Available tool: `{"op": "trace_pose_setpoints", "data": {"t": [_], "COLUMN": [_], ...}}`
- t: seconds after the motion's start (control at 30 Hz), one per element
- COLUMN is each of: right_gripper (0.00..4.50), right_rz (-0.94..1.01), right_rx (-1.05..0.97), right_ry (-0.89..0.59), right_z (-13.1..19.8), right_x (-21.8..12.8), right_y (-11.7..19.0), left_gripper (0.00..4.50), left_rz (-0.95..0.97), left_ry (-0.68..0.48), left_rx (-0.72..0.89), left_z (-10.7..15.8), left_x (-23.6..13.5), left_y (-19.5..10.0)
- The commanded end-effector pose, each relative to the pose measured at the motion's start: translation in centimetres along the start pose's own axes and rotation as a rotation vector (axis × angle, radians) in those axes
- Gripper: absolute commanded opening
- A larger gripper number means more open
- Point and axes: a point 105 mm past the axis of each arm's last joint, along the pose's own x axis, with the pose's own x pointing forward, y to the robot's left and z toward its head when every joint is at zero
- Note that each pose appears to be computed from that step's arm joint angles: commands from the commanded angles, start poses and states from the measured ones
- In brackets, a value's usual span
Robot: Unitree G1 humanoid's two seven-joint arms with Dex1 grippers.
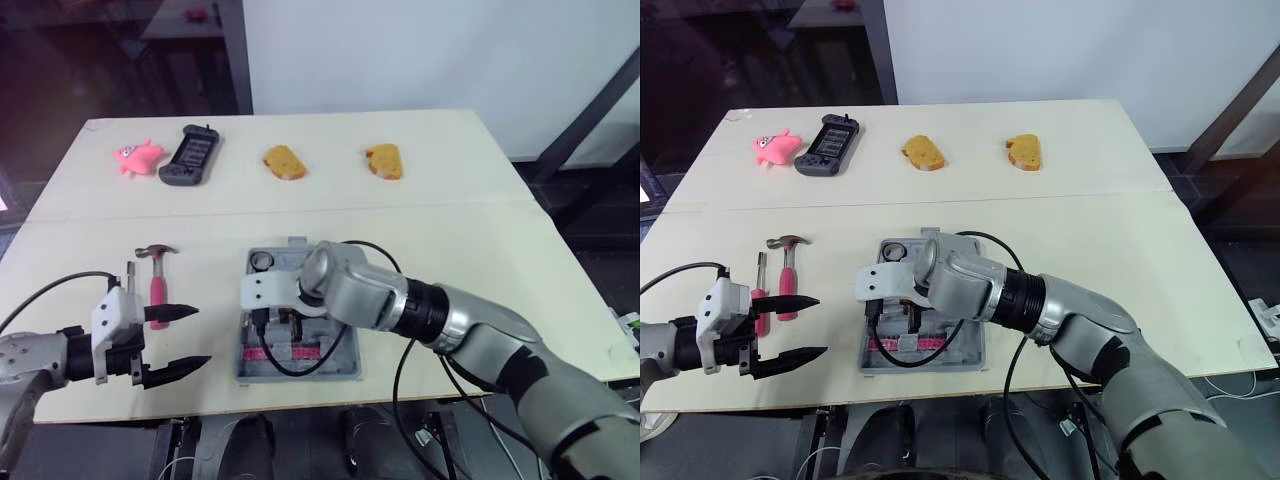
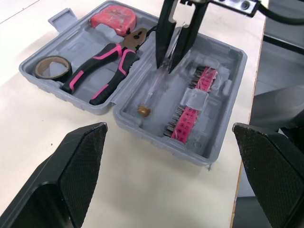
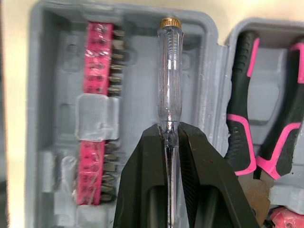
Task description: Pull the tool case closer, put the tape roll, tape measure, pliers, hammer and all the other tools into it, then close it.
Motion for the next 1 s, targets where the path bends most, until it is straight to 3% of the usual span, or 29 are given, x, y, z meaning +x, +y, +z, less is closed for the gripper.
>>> {"op": "trace_pose_setpoints", "data": {"t": [0.03,1.0], "right_gripper": [0.09,0.09], "right_rz": [-0.045,-0.029], "right_rx": [-0.008,0.019], "right_ry": [-0.016,0.048], "right_z": [1.1,1.4], "right_x": [-0.9,1.2], "right_y": [-0.9,-0.6], "left_gripper": [4.5,4.5], "left_rz": [-0.006,0.0], "left_ry": [-0.019,-0.02], "left_rx": [0.04,0.037], "left_z": [0.7,0.4], "left_x": [0.1,-0.2], "left_y": [-0.2,-0.1]}}
